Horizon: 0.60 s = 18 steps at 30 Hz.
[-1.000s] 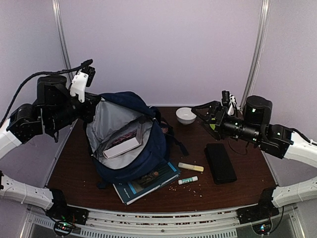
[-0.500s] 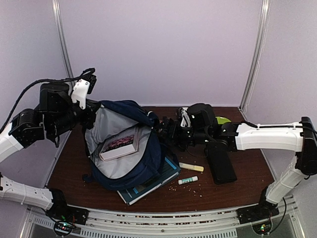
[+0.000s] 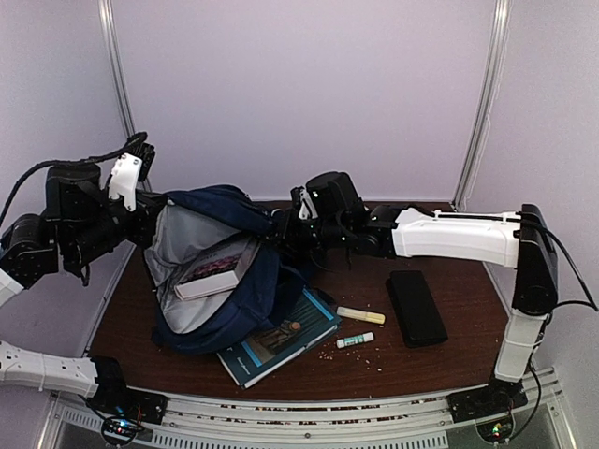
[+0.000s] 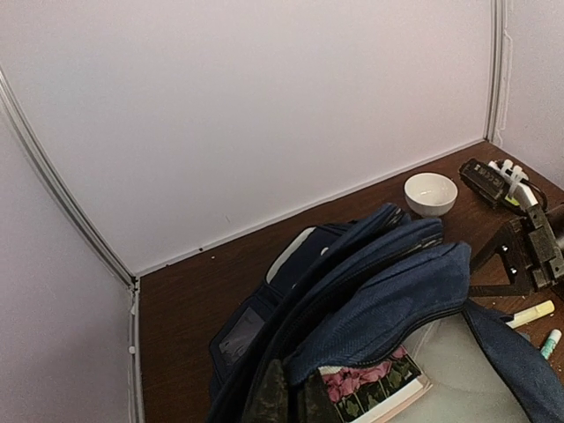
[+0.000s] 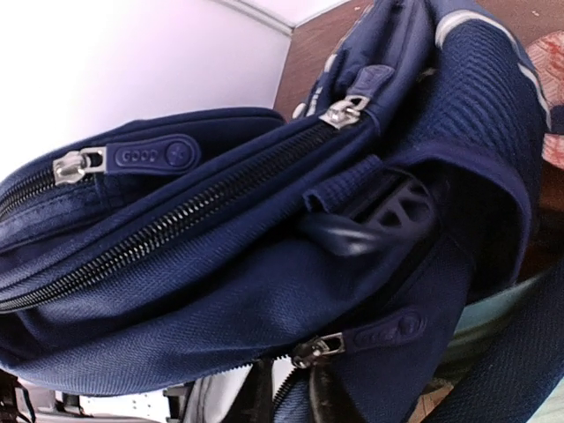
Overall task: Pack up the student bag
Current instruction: Adjust the student bag at the center of the board.
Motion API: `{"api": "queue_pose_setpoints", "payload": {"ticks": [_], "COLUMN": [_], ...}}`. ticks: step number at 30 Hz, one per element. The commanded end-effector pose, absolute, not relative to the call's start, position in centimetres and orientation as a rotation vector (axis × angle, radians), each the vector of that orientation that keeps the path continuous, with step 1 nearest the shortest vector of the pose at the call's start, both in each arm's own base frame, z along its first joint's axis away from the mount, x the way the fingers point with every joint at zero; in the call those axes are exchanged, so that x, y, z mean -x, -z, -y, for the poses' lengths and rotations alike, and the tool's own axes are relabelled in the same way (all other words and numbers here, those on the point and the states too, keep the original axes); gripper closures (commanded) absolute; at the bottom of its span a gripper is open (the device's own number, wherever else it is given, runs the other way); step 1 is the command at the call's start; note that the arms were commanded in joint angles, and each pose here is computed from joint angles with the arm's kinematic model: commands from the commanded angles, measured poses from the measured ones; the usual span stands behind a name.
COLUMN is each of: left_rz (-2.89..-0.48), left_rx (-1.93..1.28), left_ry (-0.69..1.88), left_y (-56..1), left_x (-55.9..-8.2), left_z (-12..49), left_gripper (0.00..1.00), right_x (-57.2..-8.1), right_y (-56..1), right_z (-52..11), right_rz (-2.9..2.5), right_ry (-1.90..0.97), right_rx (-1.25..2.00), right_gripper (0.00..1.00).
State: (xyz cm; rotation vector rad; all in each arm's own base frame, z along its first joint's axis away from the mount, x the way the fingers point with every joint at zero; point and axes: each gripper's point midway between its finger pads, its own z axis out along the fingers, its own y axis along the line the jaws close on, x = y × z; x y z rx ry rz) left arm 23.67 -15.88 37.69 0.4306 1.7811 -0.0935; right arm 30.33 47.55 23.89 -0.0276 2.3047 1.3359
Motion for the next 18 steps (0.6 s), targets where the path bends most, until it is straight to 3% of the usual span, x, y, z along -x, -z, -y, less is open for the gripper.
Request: {"api": "queue_pose_setpoints", "payload": {"ticks": [1, 14, 18], "left_rz": [-1.676, -1.659, -1.680], "left_rx": [-0.266, -0.115, -0.135], "left_ry": [0.129, -0.013, -0.059], "left_y": [-42.0, -43.0, -41.6], "left_x": [-23.1, -22.2, -23.0], "left_z": [13.2, 8.4, 9.2], "left_gripper": [1.00, 1.00, 1.00], "right_x": [-30.9, -32.6, -32.6], "right_y": [-26.1, -26.4, -26.4], "right_z": [-49.6, -55.9, -54.0], "right_rz": [-2.270, -2.289, -2.277], "right_ry": [-1.382, -1.507, -1.512], "right_rx": [0.103, 0.251, 0.208], "right_gripper": [0.89, 0.88, 0.78]}}
